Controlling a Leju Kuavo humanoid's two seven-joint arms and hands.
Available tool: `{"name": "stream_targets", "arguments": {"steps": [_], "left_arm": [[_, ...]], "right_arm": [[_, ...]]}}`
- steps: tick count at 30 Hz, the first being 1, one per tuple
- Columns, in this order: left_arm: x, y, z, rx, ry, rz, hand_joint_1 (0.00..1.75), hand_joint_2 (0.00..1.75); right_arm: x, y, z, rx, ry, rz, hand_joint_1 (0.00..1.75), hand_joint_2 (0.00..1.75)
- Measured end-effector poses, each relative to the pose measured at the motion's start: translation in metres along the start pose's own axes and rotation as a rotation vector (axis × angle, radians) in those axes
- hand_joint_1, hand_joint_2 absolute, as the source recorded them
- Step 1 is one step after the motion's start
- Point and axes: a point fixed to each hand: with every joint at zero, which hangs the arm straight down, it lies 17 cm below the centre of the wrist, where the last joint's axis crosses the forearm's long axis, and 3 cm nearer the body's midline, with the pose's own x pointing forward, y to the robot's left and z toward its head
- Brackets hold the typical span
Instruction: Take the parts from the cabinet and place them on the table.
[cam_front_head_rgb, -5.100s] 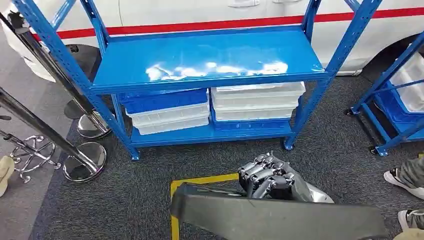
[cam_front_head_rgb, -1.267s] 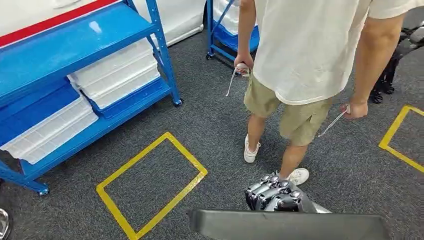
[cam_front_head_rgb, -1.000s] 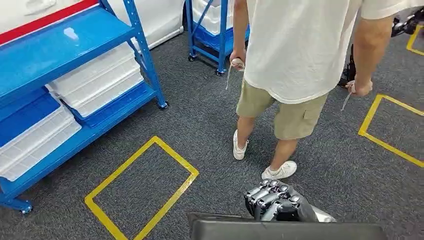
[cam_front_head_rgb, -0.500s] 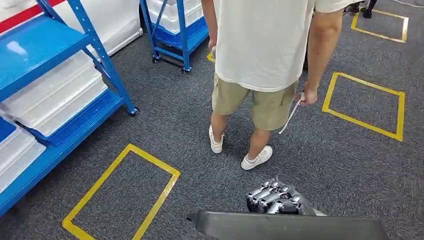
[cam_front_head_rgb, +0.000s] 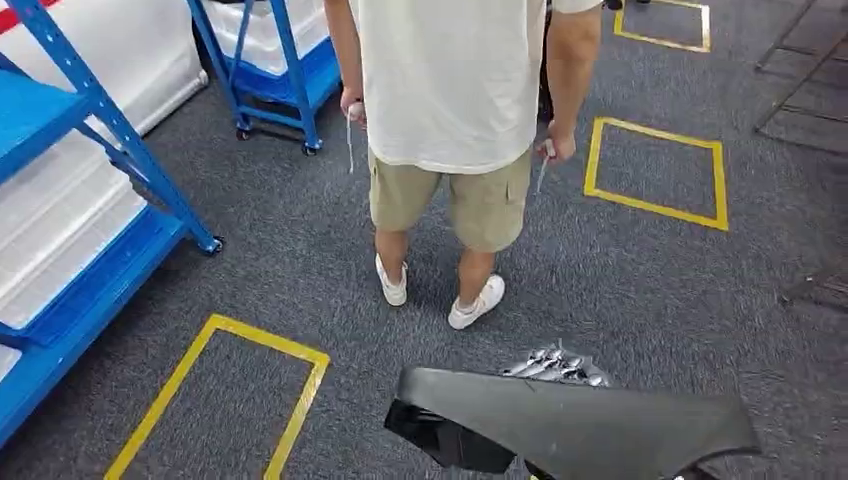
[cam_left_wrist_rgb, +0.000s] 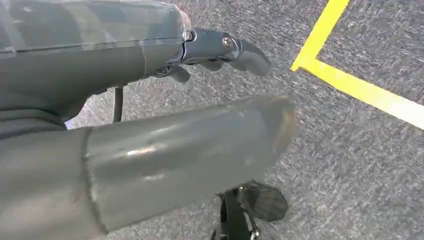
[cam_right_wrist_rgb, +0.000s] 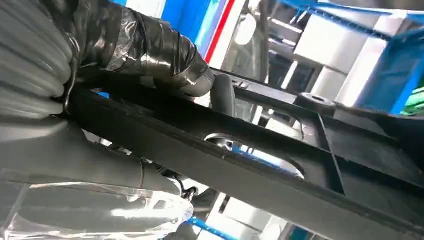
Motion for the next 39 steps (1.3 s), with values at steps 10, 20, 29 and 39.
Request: {"name": "stream_targets", "arguments": {"steps": [10, 20, 29, 39], "left_arm": [[0.01, 0.008, -0.002, 0.043, -0.049, -0.029, 0.0, 0.0], [0.012, -0.004, 0.0, -0.017, -0.055, -0.003, 0.0, 0.0], [0.004, -0.003, 0.001, -0.026, -0.041, 0.008, 0.0, 0.0], [0.008, -0.003, 0.001, -0.034, -0.053, 0.01, 0.0, 0.0]], "right_arm": [[-0.004, -0.01, 0.002, -0.041, 0.02, 0.008, 1.66, 1.75], [-0.002, -0.014, 0.002, -0.059, 0.016, 0.0, 1.66, 1.75], [-0.002, -0.015, 0.001, -0.072, 0.006, -0.018, 1.66, 1.75], [-0.005, -0.014, -0.001, -0.091, 0.011, -0.034, 1.66, 1.75]]}}
